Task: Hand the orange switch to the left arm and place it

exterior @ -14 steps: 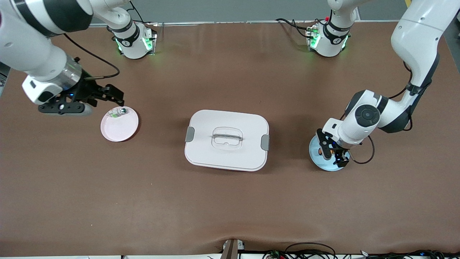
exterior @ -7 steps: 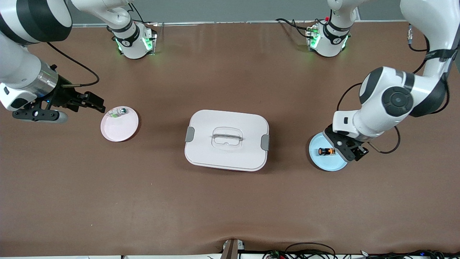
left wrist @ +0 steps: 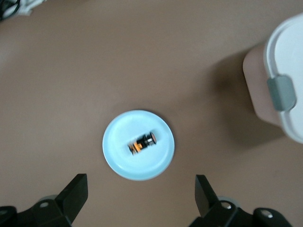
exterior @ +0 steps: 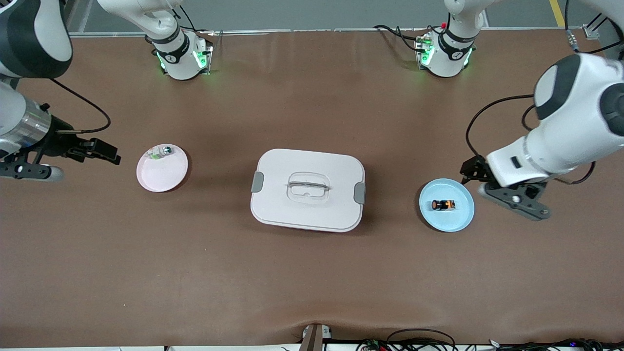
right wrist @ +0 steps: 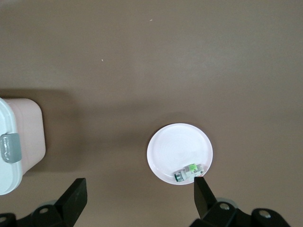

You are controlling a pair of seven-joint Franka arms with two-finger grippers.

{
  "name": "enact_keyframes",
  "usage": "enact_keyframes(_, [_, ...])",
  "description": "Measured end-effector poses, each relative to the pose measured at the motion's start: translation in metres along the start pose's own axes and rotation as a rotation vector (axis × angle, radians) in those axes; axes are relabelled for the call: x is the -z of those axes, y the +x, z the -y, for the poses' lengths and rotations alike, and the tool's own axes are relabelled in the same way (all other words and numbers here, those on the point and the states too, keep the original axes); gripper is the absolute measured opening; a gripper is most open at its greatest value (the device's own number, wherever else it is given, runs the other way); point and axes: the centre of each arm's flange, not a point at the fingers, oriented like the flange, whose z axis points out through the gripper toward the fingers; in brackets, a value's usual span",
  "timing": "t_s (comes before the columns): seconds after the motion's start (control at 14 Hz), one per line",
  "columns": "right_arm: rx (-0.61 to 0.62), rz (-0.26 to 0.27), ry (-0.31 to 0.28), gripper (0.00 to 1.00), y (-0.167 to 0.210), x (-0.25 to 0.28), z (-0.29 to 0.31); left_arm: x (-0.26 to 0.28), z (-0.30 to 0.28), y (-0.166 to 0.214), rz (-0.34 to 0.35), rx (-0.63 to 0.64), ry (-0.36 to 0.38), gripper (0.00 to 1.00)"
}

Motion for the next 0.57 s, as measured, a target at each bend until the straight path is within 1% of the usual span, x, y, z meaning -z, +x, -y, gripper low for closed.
enact_keyframes(0.07, [-0.003, 0.0, -0.001, 1.0, 0.003, -0.001, -0.005, 0.015, 0.004, -0.005, 0.013, 0.072, 0.001, 1.0])
enact_keyframes(0.21, [-0.004, -0.002, -0.001, 1.0, 0.006, -0.001, -0.006, 0.041, 0.005, -0.017, 0.037, 0.163, 0.016, 1.0])
enact_keyframes(0.36, [0.003, -0.007, 0.0, 1.0, 0.008, 0.001, -0.002, 0.058, 0.011, -0.029, 0.057, 0.216, 0.031, 1.0])
enact_keyframes(0.57, [0.01, -0.018, 0.006, 1.0, 0.009, 0.006, 0.0, 0.06, 0.027, -0.04, 0.099, 0.271, 0.035, 1.0])
